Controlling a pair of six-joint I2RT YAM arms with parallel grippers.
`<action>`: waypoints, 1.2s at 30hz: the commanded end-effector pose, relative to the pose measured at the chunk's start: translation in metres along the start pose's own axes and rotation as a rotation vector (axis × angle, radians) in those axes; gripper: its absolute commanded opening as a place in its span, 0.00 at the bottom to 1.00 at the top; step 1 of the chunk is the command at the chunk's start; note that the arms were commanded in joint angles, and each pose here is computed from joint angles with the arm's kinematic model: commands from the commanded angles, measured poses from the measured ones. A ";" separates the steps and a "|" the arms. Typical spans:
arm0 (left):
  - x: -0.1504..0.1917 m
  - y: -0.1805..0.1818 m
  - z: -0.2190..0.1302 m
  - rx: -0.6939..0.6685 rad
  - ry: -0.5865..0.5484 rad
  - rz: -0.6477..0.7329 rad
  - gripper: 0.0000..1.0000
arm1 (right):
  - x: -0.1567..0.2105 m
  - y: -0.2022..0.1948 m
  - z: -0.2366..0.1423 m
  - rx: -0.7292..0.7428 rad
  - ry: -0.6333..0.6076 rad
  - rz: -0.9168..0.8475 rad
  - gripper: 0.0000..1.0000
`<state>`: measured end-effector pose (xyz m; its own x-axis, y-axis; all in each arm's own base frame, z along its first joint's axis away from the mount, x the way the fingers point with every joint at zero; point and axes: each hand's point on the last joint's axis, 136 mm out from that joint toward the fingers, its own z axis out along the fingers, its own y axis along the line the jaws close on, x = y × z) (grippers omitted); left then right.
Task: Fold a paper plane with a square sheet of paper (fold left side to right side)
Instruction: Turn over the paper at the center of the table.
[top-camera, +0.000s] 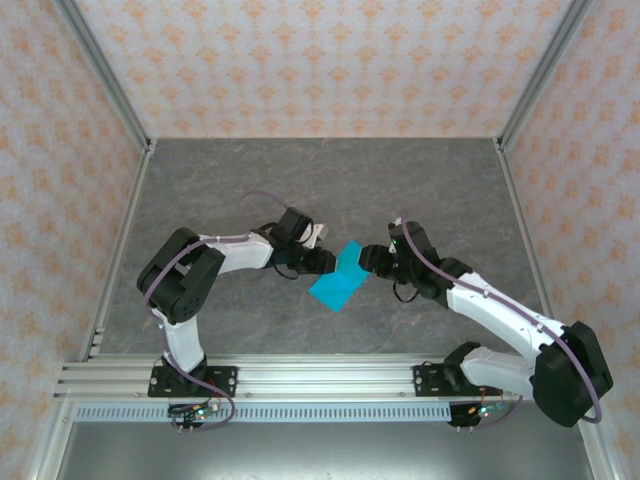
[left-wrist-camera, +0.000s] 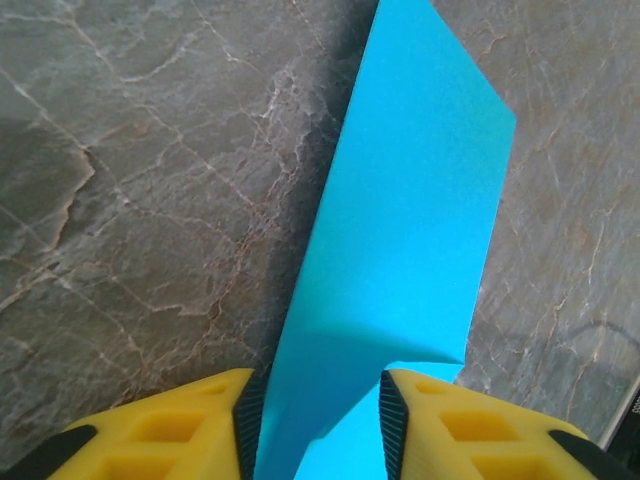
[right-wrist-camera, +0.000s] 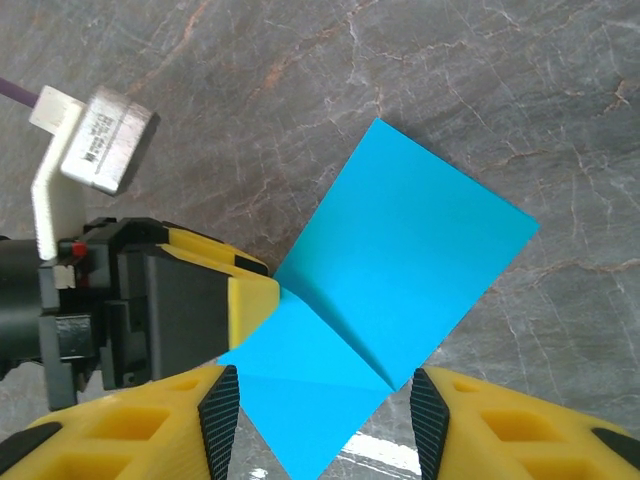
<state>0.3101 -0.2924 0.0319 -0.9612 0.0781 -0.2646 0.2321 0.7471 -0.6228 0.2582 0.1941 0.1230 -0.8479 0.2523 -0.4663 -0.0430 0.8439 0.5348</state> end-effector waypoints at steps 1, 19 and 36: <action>-0.011 -0.011 -0.001 0.034 -0.023 0.036 0.31 | 0.003 -0.006 0.002 0.012 0.001 -0.012 0.51; -0.015 -0.012 -0.007 0.017 -0.040 0.053 0.32 | 0.008 -0.006 0.012 0.006 0.032 -0.006 0.52; -0.004 -0.005 -0.009 0.000 -0.016 0.031 0.53 | 0.017 -0.022 0.057 0.095 0.115 0.106 0.36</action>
<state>0.3122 -0.2894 0.0315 -0.9548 0.0906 -0.2832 0.2498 0.7608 -0.5990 0.2547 0.2021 0.0436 -0.9327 0.2351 -0.2735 0.0839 0.8790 0.4694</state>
